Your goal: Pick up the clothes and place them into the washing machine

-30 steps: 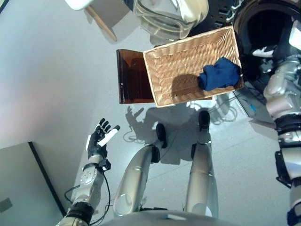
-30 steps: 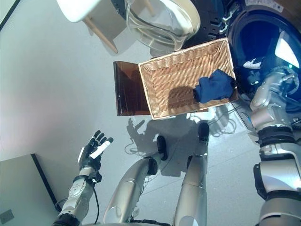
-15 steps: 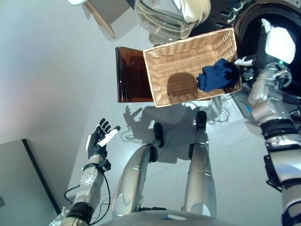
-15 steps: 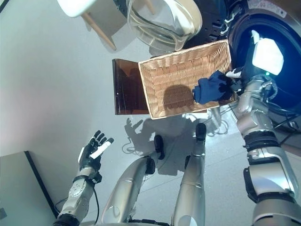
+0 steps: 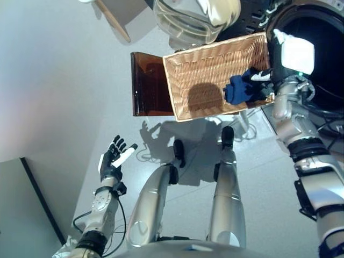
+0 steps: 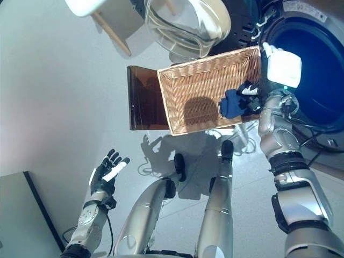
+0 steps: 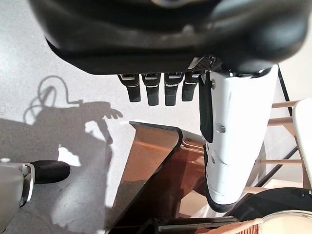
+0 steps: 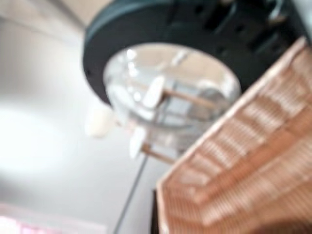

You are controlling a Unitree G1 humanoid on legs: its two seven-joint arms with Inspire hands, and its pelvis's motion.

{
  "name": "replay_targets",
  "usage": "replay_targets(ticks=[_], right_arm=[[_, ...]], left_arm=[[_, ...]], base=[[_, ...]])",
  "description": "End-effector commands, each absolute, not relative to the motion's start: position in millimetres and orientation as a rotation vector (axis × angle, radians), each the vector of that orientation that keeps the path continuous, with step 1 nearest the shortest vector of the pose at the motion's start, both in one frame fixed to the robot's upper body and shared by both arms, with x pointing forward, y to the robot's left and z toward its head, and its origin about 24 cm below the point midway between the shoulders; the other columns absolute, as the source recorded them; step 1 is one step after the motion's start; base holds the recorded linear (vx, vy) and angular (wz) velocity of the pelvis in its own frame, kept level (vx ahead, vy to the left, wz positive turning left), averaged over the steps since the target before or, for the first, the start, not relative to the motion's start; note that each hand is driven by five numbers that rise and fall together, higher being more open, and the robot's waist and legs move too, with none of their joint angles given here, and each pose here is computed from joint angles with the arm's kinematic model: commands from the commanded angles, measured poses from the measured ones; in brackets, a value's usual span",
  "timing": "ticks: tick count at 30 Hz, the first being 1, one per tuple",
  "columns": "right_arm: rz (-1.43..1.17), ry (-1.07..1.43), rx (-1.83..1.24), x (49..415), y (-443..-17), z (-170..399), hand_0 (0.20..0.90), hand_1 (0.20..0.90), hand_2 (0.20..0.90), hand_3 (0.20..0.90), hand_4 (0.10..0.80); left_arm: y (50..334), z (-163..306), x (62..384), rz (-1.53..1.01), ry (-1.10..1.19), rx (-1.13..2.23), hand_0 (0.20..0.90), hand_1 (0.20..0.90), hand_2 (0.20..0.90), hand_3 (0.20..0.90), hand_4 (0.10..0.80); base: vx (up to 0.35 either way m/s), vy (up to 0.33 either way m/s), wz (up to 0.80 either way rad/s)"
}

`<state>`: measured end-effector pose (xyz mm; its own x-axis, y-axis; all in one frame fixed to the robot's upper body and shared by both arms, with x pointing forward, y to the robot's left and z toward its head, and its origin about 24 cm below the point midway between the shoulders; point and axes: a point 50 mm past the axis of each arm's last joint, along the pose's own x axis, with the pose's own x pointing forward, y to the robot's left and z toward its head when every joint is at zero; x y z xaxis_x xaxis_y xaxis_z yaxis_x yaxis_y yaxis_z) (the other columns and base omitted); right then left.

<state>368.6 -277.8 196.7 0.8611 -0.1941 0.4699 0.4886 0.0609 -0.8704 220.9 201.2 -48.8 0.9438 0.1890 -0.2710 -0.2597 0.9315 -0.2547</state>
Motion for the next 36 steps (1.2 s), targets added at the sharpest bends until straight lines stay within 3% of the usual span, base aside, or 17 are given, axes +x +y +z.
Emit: replay_targets(ticks=[1, 22, 36], right_arm=[[-0.529, -0.456, -1.517, 362, -267, 233, 0.9, 0.9, 0.9, 0.9, 0.8], [-0.194, -0.236, -2.043, 376, -268, 192, 0.9, 0.9, 0.9, 0.9, 0.8], [-0.348, -0.113, -2.112, 372, -307, 222, 0.9, 0.9, 0.9, 0.9, 0.8]], left_arm=[[237, -44, 199, 0.35, 0.187, -0.229, 0.9, 0.9, 0.9, 0.9, 0.8], [234, -40, 193, 0.311, 0.176, -0.232, 0.9, 0.9, 0.9, 0.9, 0.8], [233, -27, 195, 0.314, 0.109, -0.279, 0.9, 0.9, 0.9, 0.9, 0.8]], base=[[0.0, 0.0, 0.0], [0.002, -0.001, 0.02], [-0.01, -0.002, 0.03]])
